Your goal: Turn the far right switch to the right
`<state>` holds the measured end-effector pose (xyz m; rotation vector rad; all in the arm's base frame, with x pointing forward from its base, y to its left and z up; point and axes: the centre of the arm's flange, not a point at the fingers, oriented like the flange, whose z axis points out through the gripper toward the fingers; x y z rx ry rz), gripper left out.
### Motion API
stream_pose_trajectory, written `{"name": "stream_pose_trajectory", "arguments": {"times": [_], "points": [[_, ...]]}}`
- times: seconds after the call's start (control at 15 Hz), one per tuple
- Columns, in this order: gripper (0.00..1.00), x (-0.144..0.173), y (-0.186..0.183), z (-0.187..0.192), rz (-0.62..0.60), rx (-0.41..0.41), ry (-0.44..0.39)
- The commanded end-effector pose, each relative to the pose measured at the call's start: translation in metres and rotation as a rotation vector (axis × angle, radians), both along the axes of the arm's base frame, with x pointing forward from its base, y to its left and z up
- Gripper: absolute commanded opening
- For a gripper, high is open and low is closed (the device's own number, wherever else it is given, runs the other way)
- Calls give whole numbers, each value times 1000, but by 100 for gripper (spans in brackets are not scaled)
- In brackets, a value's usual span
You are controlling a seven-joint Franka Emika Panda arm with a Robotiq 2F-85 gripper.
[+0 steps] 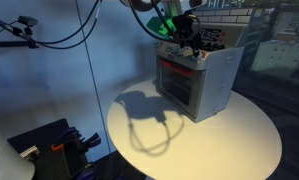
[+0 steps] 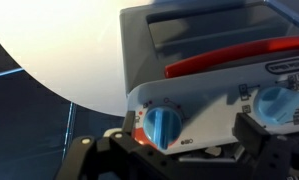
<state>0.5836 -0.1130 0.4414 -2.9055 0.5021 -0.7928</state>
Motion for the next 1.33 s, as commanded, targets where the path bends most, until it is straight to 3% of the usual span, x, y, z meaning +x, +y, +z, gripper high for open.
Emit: {"name": "stream_pose_trajectory", "arguments": {"times": [0.0,0.27,0.4,0.53,0.6,0.67,1.27], "points": [[100,11,-5,2,15,2,-26],[100,13,-5,1,15,1,-26],[84,15,-5,2,16,0,-27],[82,15,-5,2,16,0,-28],[76,15,-6,1,16,0,-28],[79,15,-6,1,16,0,-27],[75,14,-7,3,14,0,-30]]}}
